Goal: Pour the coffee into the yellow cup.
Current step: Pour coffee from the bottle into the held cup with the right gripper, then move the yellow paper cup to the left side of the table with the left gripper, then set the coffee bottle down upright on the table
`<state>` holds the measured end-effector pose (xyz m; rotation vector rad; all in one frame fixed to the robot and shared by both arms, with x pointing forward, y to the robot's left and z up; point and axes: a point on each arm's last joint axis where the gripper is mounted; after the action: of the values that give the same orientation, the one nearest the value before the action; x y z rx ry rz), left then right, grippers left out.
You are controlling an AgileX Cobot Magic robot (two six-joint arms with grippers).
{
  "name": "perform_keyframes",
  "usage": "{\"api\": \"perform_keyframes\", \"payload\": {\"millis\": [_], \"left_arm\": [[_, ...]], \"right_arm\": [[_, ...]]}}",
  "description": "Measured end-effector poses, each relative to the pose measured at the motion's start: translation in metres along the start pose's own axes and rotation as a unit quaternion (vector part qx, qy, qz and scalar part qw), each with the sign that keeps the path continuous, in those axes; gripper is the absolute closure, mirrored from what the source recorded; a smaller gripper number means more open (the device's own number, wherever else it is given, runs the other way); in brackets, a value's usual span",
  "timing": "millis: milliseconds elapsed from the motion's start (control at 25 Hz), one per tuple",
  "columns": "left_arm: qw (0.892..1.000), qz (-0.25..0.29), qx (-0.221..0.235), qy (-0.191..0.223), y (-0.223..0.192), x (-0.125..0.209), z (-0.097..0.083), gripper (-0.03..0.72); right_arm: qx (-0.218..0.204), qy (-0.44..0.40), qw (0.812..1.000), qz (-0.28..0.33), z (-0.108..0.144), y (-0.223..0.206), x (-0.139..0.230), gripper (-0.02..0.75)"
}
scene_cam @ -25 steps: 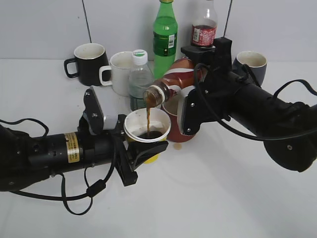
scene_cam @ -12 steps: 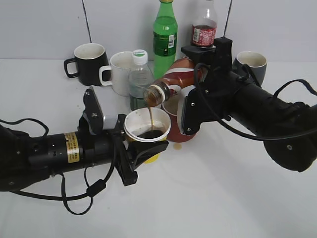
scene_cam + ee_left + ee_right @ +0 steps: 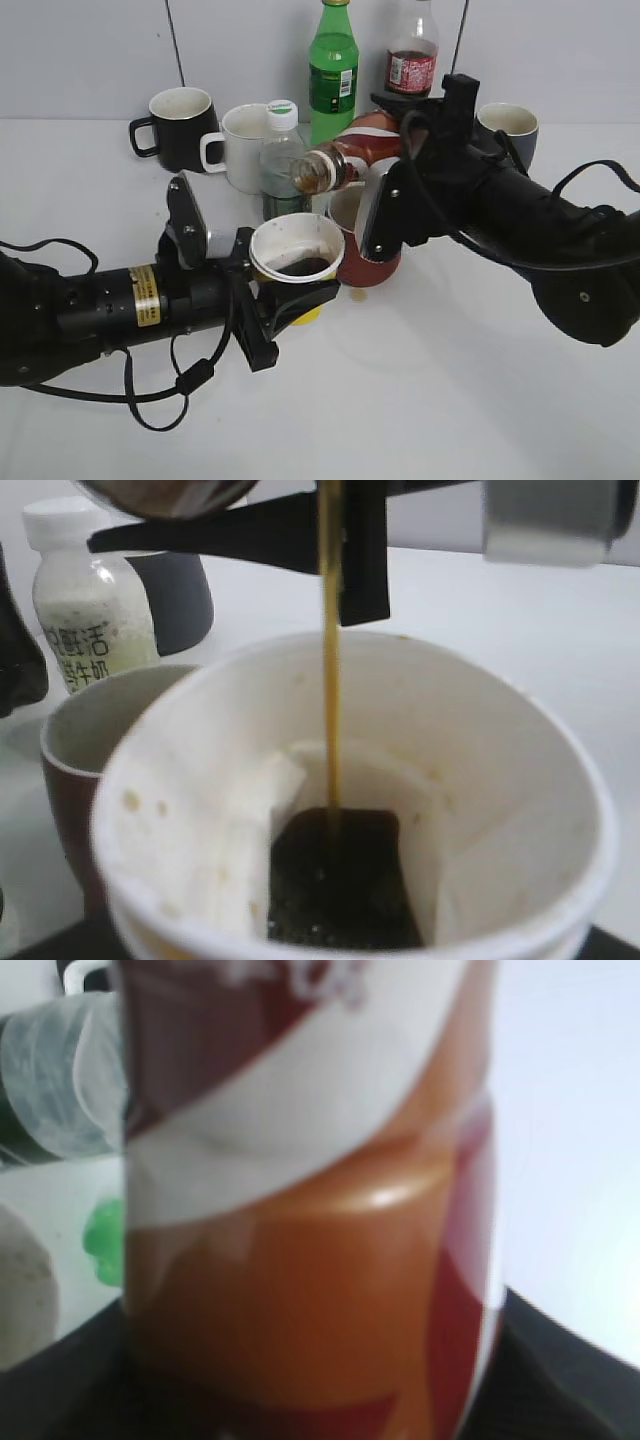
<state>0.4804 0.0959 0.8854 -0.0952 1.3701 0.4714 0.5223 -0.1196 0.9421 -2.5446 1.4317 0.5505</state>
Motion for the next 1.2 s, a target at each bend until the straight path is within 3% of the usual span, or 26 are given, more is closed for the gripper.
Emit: {"api": "perform_keyframes", "payload": {"millis": [200,360,440,560,800,1080,1200], "left_arm": [[1.0,-0.016,-0.023,0.01,0.0,-0.003,0.004,0.308],[0.998,-0.019,-0.055,0.022,0.002,-0.003,0.012,0.308],[0.997,-0.019,-0.069,0.024,0.006,-0.002,0.018,0.308],[0.995,-0.018,-0.095,0.025,0.013,-0.002,0.03,0.308],[0.981,-0.006,-0.189,0.048,0.048,0.003,0.06,0.308],[0.969,0.018,-0.237,0.066,0.065,0.014,0.076,0.308],[0.967,0.025,-0.244,0.074,0.065,0.018,0.077,0.308]], "right_arm": [[0.0,-0.1,0.995,0.001,0.0,0.0,0.0,0.234],[0.008,-0.215,0.977,0.01,-0.001,0.0,0.002,0.234],[0.022,-0.285,0.958,0.025,-0.003,0.0,0.005,0.234],[0.056,-0.397,0.914,0.055,-0.006,0.001,0.013,0.234],[0.093,-0.543,0.829,0.097,-0.003,0.015,0.039,0.234],[0.139,-0.607,0.766,0.161,-0.003,0.041,0.083,0.234],[0.139,-0.615,0.757,0.17,0.002,0.041,0.091,0.234]]}}
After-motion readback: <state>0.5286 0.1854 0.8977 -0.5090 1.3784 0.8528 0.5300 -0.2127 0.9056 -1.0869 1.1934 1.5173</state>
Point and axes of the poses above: a point on each arm's last joint axis where the gripper is mounted, y pointing back along that axis away from the gripper, z along the wrist's bending axis when the last joint is at zero, x = y × z, and after that the axes turned 11 degrees about -y, right-handed
